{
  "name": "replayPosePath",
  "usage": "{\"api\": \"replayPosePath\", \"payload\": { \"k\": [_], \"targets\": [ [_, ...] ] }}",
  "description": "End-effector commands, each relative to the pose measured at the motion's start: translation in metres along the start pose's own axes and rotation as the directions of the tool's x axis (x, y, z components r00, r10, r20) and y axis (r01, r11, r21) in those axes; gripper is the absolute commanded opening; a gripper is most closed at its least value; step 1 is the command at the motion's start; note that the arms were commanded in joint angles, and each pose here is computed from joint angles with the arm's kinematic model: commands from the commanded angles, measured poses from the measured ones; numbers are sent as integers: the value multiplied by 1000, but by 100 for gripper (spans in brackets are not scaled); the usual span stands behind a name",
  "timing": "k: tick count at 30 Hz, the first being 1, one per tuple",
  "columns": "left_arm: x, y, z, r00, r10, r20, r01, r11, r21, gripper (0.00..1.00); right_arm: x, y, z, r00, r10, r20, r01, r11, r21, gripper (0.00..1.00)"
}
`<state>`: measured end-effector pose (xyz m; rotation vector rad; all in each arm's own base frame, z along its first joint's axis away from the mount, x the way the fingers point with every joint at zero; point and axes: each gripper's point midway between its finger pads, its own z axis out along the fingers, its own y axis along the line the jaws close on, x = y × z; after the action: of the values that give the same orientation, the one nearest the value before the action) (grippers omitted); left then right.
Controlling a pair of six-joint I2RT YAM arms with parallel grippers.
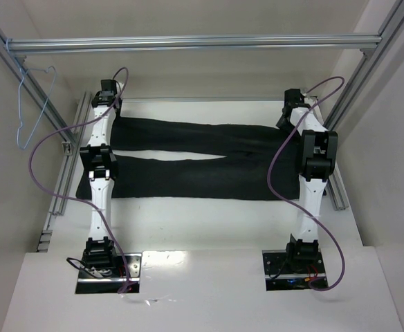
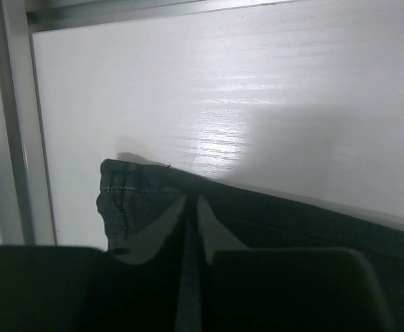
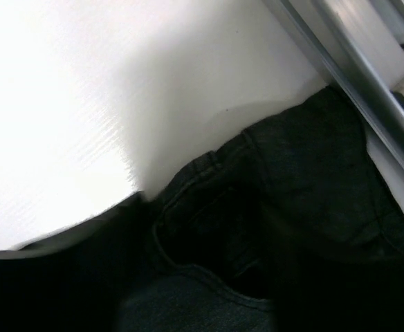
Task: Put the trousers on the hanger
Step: Fold the trousers
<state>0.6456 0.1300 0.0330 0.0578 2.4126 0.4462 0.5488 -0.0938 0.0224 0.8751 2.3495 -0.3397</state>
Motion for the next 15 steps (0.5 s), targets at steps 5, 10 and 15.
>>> {"api": "replayPosePath", "payload": {
  "k": [5, 10, 15],
  "targets": [
    [37, -1, 17, 995, 16, -97, -15, 1000, 14, 0, 16, -4, 17, 999, 20, -39, -19, 1000, 12, 29],
    [4, 15, -12, 999, 12, -31, -13, 1000, -5, 0, 4, 2, -7, 999, 29, -21, -30, 998, -54, 0],
    [-48, 44, -74, 997, 8, 78, -6, 999, -37, 0, -12, 2, -52, 996, 72, 59, -61, 983, -174, 0]
  ]
}}
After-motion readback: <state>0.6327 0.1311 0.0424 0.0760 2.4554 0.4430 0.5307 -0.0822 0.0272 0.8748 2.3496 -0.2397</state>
